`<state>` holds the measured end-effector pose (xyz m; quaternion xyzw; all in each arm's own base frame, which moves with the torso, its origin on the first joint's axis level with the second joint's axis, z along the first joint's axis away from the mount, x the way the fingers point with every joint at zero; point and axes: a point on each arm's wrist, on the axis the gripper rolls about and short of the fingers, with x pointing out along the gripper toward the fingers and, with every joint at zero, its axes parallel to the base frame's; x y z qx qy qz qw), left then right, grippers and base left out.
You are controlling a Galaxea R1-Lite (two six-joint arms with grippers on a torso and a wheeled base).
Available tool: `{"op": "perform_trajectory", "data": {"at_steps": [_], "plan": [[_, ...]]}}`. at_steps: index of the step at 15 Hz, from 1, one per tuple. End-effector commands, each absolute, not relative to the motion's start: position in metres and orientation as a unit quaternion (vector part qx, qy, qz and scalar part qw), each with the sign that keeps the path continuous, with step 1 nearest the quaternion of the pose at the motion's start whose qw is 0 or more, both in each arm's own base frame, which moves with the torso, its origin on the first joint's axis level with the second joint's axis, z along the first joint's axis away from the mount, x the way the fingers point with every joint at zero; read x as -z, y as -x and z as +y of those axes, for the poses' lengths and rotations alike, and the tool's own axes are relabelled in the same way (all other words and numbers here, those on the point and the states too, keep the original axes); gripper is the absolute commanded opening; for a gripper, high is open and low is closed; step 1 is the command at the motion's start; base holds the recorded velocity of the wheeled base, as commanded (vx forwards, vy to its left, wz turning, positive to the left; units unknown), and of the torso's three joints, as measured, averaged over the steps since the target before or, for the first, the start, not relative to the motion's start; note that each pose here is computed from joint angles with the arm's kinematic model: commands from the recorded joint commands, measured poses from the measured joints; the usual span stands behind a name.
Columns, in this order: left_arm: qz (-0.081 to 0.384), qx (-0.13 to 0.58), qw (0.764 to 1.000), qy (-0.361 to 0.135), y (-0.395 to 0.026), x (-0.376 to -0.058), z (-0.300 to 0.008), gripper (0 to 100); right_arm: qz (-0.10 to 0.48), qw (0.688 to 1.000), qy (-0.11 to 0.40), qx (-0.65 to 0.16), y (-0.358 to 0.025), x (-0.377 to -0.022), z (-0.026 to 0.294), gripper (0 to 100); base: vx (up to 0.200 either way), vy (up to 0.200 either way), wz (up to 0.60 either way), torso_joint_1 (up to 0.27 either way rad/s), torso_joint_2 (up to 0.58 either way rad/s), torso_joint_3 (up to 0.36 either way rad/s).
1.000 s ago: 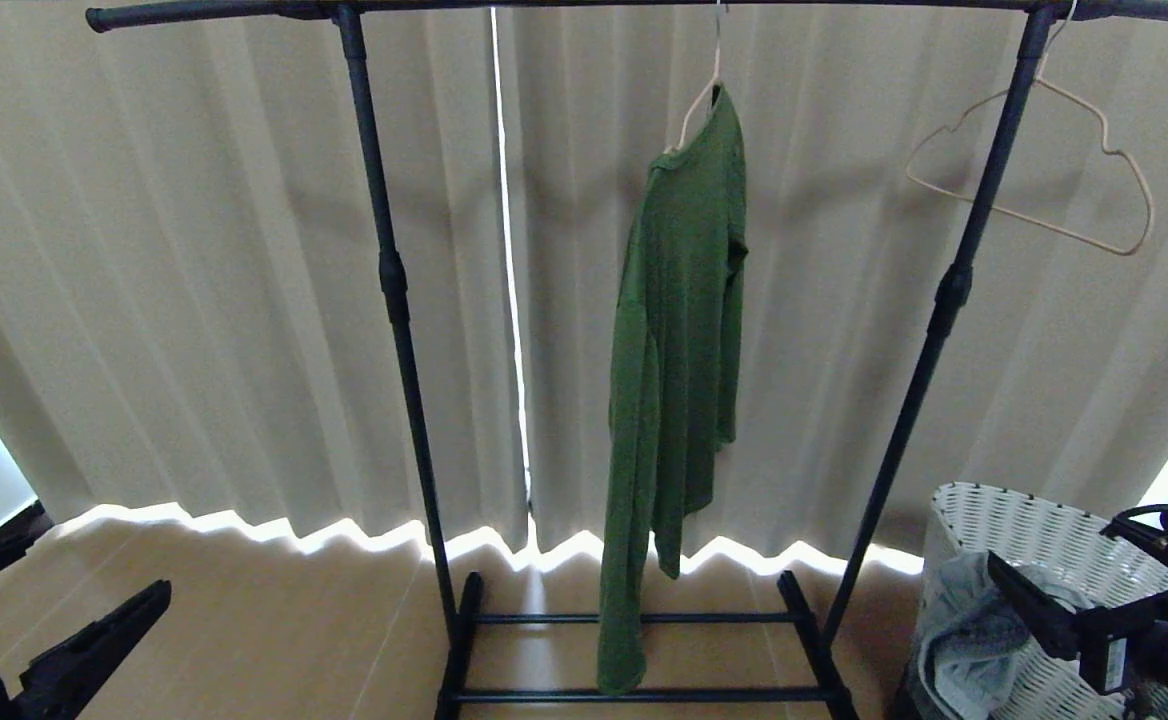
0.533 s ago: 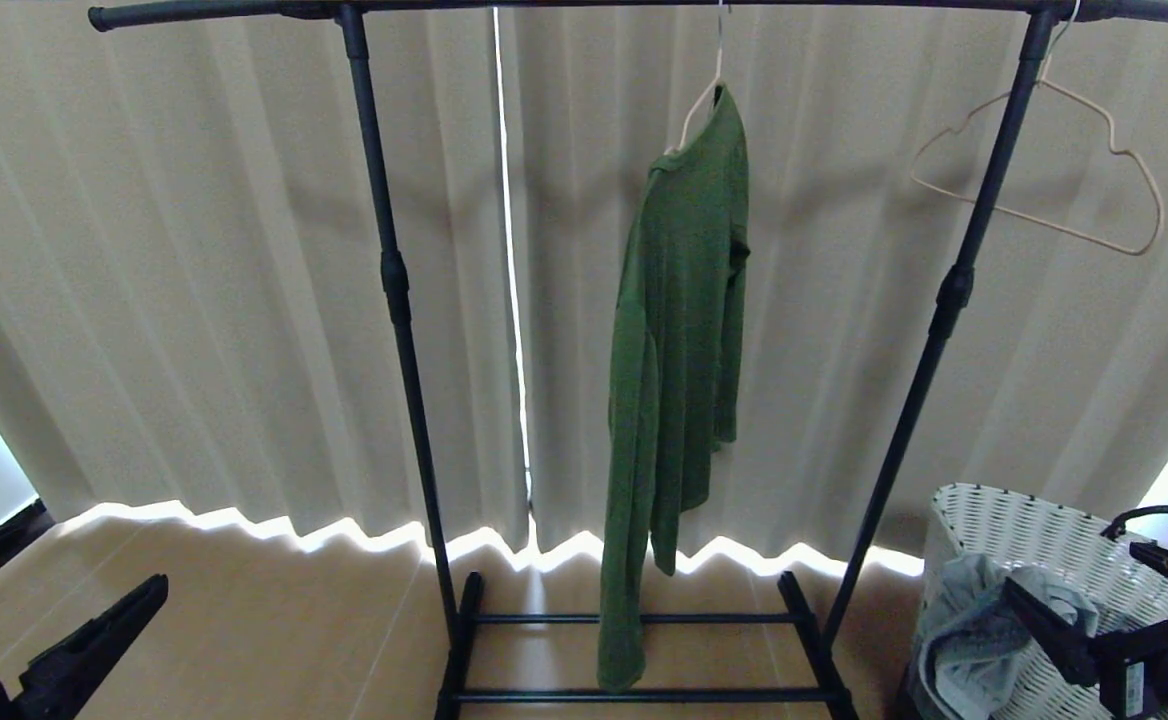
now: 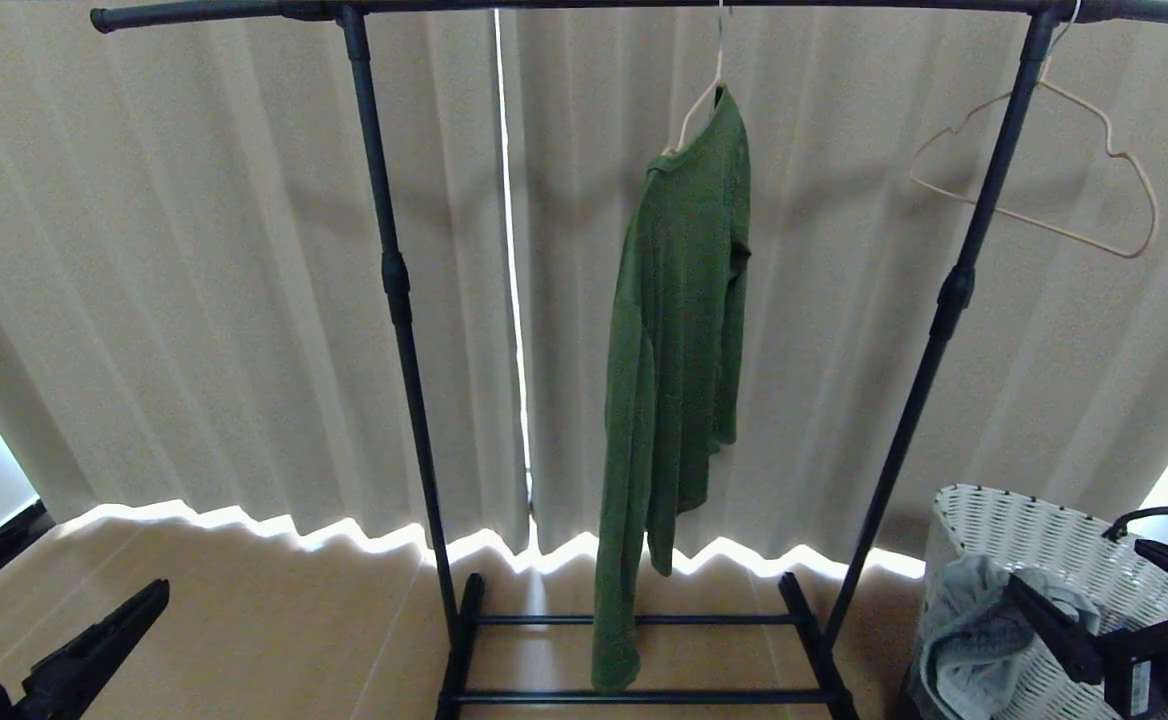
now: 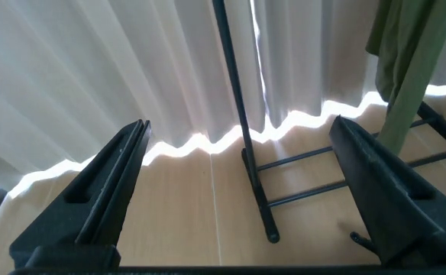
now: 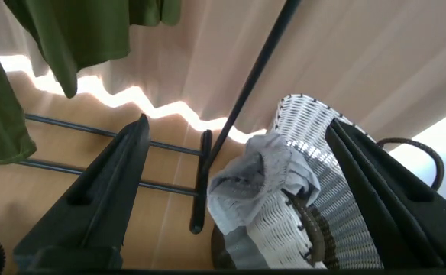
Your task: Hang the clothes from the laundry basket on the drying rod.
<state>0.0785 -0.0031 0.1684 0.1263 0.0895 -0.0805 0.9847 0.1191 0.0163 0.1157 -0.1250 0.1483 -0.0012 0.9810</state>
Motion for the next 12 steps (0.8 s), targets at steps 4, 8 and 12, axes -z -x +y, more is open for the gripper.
{"op": "perform_trajectory", "data": {"at_steps": [4, 8, 12], "plan": [[0.091, 0.081, 0.985, -0.126, -0.0783, -0.1675, -0.0031, 100, 0.149, 0.981, 0.125, 0.001, -0.1187, -0.1154, 0.0163, 100, 0.0, -0.2, 0.0, 0.001, 0.0, 0.001], [0.092, 0.082, 0.984, -0.126, -0.0782, -0.1671, -0.0033, 100, 0.149, 0.981, 0.125, 0.001, -0.1187, -0.1153, 0.0161, 100, 0.0, -0.05, 0.0, -0.001, 0.0, -0.002], [0.092, 0.082, 0.984, -0.125, -0.0788, -0.1676, -0.0033, 100, 0.151, 0.981, 0.126, 0.0, -0.1178, -0.1144, 0.0161, 100, 0.0, 0.0, 0.0, 0.0, 0.0, 0.0]]}}
